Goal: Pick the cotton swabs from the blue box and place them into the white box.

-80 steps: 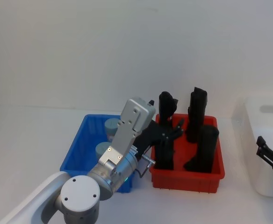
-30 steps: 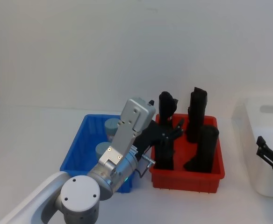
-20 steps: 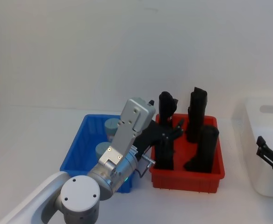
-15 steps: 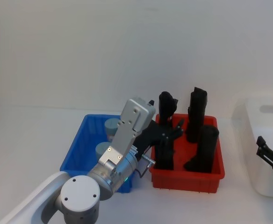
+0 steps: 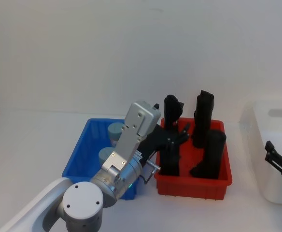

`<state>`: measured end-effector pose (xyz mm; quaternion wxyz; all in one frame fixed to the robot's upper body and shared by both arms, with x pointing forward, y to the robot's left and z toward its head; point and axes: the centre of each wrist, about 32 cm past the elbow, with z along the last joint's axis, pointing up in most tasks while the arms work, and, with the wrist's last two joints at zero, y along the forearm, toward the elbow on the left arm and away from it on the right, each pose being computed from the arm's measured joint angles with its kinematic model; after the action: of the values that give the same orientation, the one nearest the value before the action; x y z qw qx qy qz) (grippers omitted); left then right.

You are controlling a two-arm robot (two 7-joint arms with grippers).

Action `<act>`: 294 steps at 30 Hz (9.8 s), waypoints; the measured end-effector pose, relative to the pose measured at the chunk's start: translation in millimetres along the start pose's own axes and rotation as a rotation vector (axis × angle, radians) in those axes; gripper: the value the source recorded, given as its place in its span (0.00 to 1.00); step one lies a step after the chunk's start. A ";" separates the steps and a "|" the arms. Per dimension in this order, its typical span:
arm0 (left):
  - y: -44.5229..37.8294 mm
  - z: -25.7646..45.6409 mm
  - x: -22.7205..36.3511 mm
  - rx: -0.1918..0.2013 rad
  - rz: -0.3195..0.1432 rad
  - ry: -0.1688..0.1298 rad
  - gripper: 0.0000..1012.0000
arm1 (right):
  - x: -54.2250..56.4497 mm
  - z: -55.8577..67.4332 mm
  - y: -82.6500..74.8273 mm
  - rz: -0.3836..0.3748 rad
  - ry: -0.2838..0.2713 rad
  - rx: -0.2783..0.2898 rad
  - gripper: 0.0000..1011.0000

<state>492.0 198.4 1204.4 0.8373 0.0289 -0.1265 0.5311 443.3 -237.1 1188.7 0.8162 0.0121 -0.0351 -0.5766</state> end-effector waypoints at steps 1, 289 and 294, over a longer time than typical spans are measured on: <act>0.0 0.0 0.0 0.000 0.000 0.000 0.99 | 0.0 0.0 0.0 0.000 0.000 0.000 0.99; 47.9 -7.6 16.3 -0.023 0.224 0.104 0.99 | 48.4 20.2 139.5 -0.361 -0.129 0.072 0.99; 53.3 -11.0 19.4 -0.004 0.243 0.136 0.99 | 48.4 20.2 139.5 -0.361 -0.129 0.072 0.99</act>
<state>454.1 240.7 1193.9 0.7736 -0.0243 -0.0732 0.6290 589.1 -235.6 1219.3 0.6947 0.0105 -0.1052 -0.7115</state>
